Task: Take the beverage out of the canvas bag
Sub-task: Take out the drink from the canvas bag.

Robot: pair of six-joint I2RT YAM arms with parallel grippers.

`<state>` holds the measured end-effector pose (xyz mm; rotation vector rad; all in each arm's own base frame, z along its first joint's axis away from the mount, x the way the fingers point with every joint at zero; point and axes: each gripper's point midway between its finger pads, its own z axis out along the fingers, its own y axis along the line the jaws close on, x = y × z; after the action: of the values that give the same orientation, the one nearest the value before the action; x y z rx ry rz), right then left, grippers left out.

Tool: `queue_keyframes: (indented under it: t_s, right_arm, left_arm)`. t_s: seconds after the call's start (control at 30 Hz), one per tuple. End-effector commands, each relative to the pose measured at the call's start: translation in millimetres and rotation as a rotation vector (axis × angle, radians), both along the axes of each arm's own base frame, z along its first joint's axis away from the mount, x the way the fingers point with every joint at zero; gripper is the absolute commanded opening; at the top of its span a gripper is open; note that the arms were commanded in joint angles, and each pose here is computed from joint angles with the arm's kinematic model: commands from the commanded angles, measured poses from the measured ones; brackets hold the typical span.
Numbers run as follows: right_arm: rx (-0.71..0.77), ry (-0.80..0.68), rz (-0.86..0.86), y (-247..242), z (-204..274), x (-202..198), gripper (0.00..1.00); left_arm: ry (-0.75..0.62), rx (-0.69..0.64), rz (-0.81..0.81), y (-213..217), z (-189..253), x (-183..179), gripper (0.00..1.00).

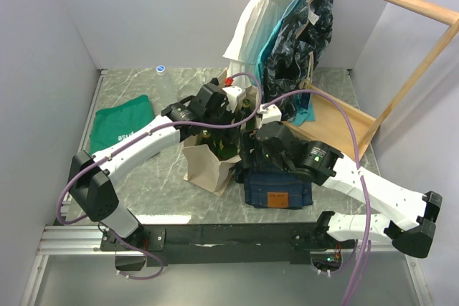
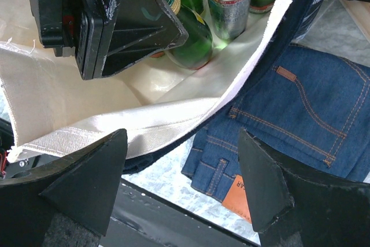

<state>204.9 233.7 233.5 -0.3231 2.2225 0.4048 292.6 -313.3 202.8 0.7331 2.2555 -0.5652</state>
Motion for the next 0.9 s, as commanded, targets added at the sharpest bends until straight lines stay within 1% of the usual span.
queue_keyframes:
  t_s: [0.0, 0.1, 0.53, 0.73, 0.87]
  right_arm:
    - [0.029, -0.054, -0.011, 0.6, 16.8, 5.8, 0.82]
    - [0.031, -0.052, -0.013, 0.2, 16.0, 5.5, 0.82]
    - [0.03, -0.058, -0.016, -0.3, 18.4, 6.5, 0.83]
    - [0.029, -0.054, -0.013, -0.1, 16.9, 5.4, 0.83]
    - [0.031, -0.06, -0.019, -1.0, 18.4, 6.6, 0.83]
  left_arm:
    - [-0.024, -0.039, -0.007, -5.8, 14.1, 0.2, 0.7]
    - [-0.024, -0.032, -0.009, -5.8, 13.0, 0.3, 0.67]
    - [-0.04, -0.045, 0.002, -2.3, 21.3, -1.4, 0.73]
    - [-0.031, -0.039, 0.001, -2.7, 17.4, -0.8, 0.67]
    - [-0.023, -0.027, 0.006, -1.5, 14.7, -1.4, 0.67]
